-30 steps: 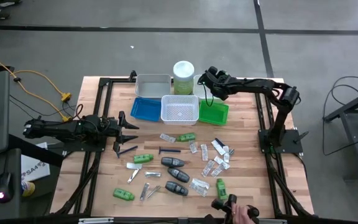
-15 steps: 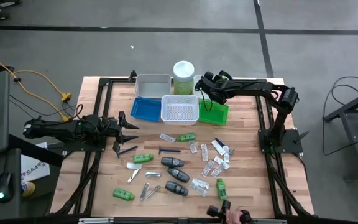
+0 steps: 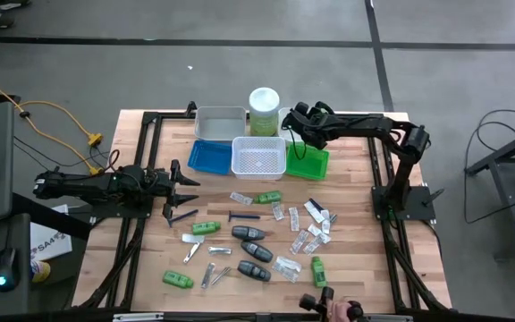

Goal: Pick & Place Travel size toiletries
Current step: Put the green shampoo into the small white bin

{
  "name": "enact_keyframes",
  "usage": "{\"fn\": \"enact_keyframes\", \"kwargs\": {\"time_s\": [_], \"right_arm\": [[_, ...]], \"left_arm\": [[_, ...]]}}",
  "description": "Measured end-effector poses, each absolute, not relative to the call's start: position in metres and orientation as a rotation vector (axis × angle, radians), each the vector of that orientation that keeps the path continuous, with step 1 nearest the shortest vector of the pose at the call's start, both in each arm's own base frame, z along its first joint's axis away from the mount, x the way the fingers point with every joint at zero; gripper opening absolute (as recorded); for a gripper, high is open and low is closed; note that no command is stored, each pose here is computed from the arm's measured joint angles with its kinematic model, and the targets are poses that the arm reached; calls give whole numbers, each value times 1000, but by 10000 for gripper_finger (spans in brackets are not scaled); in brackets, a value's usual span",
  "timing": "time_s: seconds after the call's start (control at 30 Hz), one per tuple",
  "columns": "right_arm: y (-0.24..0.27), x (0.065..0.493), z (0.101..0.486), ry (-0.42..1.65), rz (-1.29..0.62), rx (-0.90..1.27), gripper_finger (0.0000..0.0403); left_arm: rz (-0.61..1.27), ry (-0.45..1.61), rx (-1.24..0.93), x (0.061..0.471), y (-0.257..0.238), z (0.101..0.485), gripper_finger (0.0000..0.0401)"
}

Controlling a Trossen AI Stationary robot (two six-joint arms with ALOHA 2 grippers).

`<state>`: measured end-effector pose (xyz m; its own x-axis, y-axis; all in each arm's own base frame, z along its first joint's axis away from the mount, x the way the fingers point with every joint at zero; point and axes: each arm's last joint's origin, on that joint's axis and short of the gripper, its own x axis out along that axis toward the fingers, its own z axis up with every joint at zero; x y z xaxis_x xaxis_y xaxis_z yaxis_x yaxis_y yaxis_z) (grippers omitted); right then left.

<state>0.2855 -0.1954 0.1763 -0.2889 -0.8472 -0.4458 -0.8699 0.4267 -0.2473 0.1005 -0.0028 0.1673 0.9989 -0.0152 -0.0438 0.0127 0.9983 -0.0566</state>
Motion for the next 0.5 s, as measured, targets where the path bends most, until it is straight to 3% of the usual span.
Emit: {"fn": "enact_keyframes", "kwargs": {"time_s": [0.5], "right_arm": [[-195, 286, 176, 2153, 87, -1452, 97]], "left_arm": [[-14, 44, -56, 101, -3, 167, 188]]}}
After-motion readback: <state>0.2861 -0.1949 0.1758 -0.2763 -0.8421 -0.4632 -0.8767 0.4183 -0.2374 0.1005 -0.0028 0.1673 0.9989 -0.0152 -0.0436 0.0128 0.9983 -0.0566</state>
